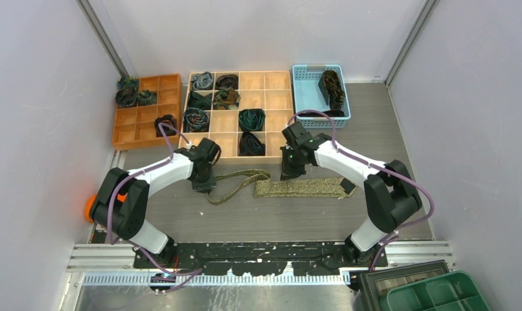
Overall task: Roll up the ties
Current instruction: Flatten out the tie at the center of the board.
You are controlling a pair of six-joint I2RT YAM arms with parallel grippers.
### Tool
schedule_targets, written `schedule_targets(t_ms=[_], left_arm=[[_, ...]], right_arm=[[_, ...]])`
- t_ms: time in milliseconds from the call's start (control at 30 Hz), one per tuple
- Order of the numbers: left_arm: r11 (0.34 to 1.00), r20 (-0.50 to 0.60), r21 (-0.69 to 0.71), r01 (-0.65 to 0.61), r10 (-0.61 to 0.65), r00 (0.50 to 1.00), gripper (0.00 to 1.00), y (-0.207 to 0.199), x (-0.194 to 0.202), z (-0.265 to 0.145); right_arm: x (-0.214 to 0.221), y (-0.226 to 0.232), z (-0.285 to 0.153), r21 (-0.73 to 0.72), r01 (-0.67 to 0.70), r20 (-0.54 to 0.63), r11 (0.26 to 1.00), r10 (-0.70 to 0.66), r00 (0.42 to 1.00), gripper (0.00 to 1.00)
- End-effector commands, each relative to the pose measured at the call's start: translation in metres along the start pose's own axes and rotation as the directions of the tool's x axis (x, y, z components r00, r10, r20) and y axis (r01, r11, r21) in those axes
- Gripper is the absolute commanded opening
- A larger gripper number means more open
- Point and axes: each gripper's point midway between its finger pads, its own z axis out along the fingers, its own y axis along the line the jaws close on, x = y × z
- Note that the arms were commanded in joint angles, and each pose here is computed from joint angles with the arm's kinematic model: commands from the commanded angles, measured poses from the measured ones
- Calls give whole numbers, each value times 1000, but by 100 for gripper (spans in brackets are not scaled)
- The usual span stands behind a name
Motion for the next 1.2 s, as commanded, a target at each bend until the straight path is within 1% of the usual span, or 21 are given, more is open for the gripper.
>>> schedule_targets(t_ms=[0, 167, 267, 367, 467, 567, 700, 867, 1000, 1133, 1167], left_arm=[[1000, 93, 27, 8, -11, 996, 0, -4, -20, -8], [999, 136, 46, -1, -5, 991, 0, -7, -32, -22], [999, 158, 45, -3, -4, 987, 0, -9, -40, -27], [1000, 198, 23, 3, -7, 980, 0, -6, -52, -35], [999, 258, 29, 25, -31, 966, 0, -1, -72, -53], [998, 331, 52, 47, -62, 941, 0, 4, -95, -76], [996, 416, 51, 71, -86, 905, 0, 15, -123, -105], [987, 510, 86, 134, -159, 845, 0, 30, -151, -138], [975, 592, 164, 150, -219, 776, 0, 30, -164, -166], [959, 686, 245, 142, -275, 674, 0, 31, -176, -195], [952, 713, 280, 123, -292, 637, 0, 29, -181, -205]], right_arm=[[2, 3, 20, -6, -13, -7, 1000, 13, 1000, 5], [10, -18, 50, 82, -14, -46, 997, 17, 999, 2], [16, -26, 61, 119, -21, -77, 993, 30, 997, 1], [24, -34, 59, 151, -36, -86, 988, 50, 995, 1], [33, -49, 51, 216, -32, -95, 976, 54, 994, 1], [43, -70, 42, 306, -20, -98, 952, 53, 994, 1], [55, -84, 36, 362, -20, -115, 932, 65, 991, 1], [73, -88, 37, 359, -48, -141, 932, 105, 984, 1], [82, -93, 40, 369, -64, -152, 927, 128, 980, 1], [88, -93, 43, 361, -75, -165, 929, 143, 976, 1], [90, -94, 44, 362, -76, -170, 929, 146, 975, 1]])
